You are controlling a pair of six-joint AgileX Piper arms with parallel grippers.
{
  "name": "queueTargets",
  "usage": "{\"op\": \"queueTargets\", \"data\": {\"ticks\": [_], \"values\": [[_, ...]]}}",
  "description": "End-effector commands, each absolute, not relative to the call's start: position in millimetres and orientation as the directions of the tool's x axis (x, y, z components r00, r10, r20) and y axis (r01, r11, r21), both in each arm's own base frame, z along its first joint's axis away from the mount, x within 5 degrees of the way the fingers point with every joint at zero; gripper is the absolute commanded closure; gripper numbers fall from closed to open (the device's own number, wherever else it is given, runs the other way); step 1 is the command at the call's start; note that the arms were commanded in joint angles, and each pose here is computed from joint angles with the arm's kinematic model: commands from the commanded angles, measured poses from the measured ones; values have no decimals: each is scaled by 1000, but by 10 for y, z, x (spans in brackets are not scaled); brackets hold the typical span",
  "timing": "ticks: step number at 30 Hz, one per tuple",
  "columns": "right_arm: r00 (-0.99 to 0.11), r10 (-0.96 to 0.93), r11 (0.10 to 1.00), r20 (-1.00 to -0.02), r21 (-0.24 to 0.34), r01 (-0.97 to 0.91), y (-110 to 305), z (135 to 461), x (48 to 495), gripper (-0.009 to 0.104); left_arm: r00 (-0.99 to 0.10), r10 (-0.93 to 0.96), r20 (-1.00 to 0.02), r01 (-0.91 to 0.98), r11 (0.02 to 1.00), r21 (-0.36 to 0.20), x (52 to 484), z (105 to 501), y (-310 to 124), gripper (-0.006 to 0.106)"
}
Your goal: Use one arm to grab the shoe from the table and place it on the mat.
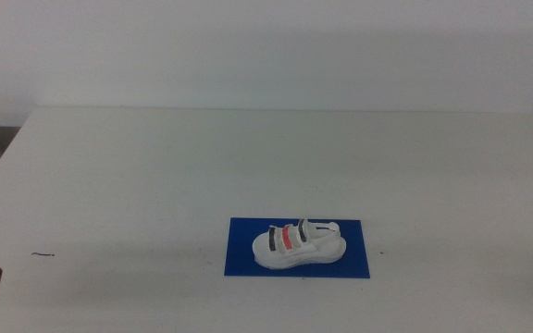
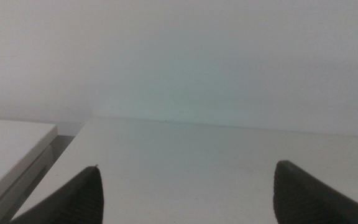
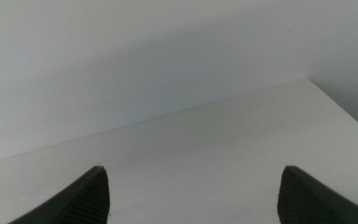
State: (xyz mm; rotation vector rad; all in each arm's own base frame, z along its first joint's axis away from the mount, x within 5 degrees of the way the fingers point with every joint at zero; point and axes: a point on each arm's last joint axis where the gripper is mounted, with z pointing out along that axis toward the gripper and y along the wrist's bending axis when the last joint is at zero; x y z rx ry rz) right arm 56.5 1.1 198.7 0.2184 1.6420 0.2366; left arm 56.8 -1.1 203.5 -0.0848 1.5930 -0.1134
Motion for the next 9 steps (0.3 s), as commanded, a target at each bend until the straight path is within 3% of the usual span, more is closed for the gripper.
{"op": "queueTargets", "data": {"ticks": [1,9], "values": [[-74,271,962,-960,272,-5,11,1989,562,16,-8,-117,-993,14,993,-117,565,2047,-8,7],[-74,271,962,-960,272,-5,11,1989,562,16,-8,-91,-996,12,996,-91,565,2047,-6,7]]}}
